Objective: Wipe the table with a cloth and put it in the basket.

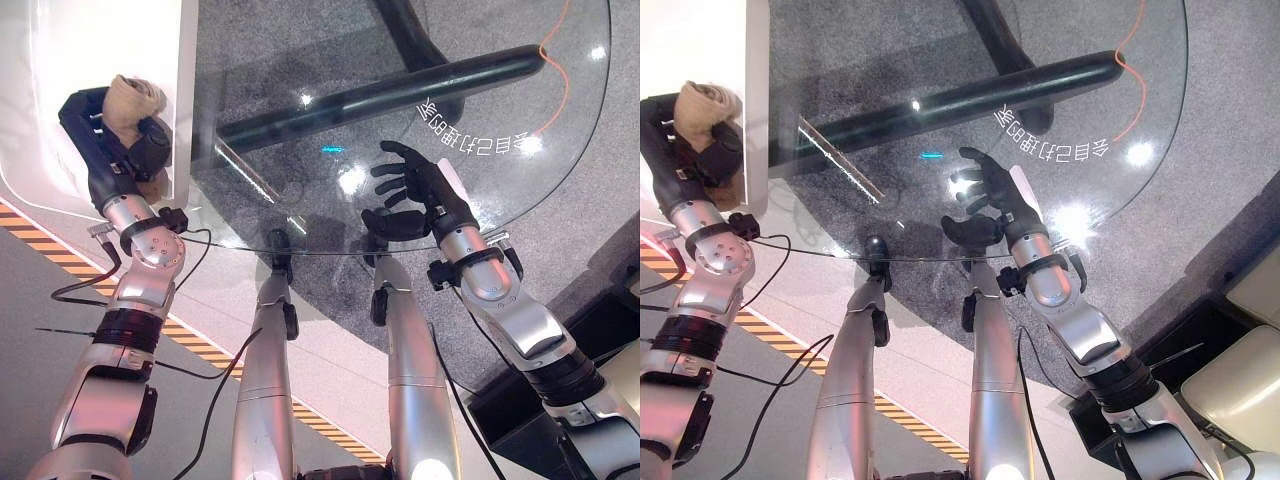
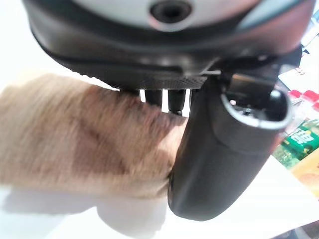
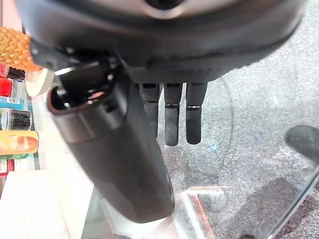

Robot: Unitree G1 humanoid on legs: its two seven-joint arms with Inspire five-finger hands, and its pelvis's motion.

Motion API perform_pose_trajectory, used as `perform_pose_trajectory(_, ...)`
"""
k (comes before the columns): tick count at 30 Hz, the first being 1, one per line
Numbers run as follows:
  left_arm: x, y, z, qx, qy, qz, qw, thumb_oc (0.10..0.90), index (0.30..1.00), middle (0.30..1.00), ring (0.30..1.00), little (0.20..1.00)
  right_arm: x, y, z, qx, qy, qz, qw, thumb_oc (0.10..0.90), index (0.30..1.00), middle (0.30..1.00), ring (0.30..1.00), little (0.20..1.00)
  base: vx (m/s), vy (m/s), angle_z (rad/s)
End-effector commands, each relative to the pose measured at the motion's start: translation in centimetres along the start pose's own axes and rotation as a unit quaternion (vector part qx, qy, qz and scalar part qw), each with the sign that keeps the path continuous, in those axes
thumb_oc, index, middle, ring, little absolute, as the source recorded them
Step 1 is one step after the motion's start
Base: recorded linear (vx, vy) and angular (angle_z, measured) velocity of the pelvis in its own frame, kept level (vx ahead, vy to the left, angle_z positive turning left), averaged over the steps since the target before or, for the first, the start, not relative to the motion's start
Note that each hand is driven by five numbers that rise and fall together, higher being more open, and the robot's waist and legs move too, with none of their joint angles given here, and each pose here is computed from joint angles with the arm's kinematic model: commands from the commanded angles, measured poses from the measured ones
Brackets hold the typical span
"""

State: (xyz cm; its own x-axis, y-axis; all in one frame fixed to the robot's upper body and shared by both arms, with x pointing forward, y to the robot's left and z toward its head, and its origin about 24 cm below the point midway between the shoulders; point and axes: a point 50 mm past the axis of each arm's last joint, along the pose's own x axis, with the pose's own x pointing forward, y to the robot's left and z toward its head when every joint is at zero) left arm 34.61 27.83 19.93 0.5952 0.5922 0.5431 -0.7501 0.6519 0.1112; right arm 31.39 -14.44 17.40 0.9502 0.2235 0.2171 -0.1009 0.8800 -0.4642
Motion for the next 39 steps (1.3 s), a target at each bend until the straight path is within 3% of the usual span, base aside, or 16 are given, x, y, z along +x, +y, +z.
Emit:
perform_pose_trajectory(1,1.9,1.8,1.6,-0.011,-0.041,0.034,0.999,0.8,0.9,0.9,0.9,0.9,-0.5,0.6,-0.3,0.009,0.006,0.011,1.0,0.8,0.9,0.9,0.9,0.9,0.0,0.0,0.0)
perform_pose_trajectory(16,1.4,1.8,0.6,0.002,-0.018,0.039,0.999,0.8,0.9,0.9,0.9,0.9,-0.9,1.1,-0.6,0.013,0.008,0.017,1.0,0.8,0.9,0.9,0.9,0.9,0.0,-0.003,0.0)
perform_pose_trajectory(26,1.4,3.7,-0.2,0.006,-0.015,0.071,0.997,0.8,0.9,0.9,0.9,0.9,-1.4,1.4,-0.3,0.016,0.0,0.024,1.0,0.8,0.9,0.9,0.9,0.9,-0.02,-0.027,0.01)
perform_pose_trajectory(39,0.4,6.7,-1.2,0.043,-0.039,0.06,0.997,0.8,0.9,0.9,0.9,0.9,-3.1,1.5,-0.9,0.024,-0.003,0.03,0.999,0.8,0.9,0.9,0.9,0.9,-0.03,-0.05,0.01)
